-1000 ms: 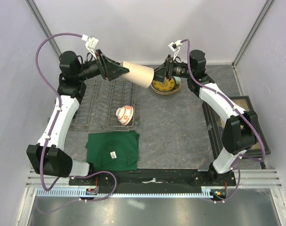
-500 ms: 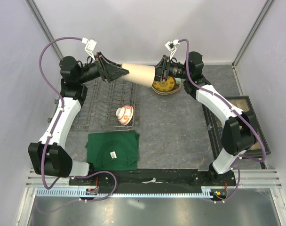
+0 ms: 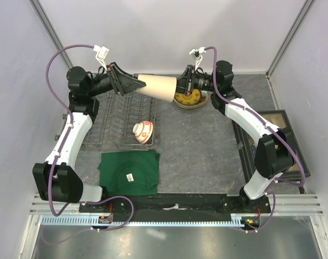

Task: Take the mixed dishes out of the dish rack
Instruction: Place the cup at the center of the board.

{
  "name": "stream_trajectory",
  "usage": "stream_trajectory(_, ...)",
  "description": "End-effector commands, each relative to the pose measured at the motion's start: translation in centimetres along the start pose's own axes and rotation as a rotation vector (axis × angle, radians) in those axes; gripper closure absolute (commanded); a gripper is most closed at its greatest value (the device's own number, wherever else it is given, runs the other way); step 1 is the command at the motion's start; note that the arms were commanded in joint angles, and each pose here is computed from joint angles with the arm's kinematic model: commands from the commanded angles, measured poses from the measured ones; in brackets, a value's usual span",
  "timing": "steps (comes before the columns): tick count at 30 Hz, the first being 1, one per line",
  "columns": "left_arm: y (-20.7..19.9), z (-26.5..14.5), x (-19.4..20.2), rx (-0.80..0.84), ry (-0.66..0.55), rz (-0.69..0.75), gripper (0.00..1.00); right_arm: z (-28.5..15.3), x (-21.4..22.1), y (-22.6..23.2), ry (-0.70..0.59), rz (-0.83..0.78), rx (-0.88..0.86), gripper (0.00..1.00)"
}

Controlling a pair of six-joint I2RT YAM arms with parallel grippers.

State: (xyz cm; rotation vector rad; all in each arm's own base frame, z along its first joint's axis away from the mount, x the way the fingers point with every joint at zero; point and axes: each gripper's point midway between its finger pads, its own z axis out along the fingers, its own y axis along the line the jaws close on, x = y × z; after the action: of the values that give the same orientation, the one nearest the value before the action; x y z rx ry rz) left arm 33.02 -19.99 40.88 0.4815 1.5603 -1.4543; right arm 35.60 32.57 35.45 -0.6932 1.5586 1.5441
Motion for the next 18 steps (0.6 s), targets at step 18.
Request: stream_trajectory(18, 5.2, -5.2, -2.6, -0.138, -0.077, 0.134, 0.01, -5.0, -4.1, -0.2, -0.022, -0.063, 0.126, 1.00)
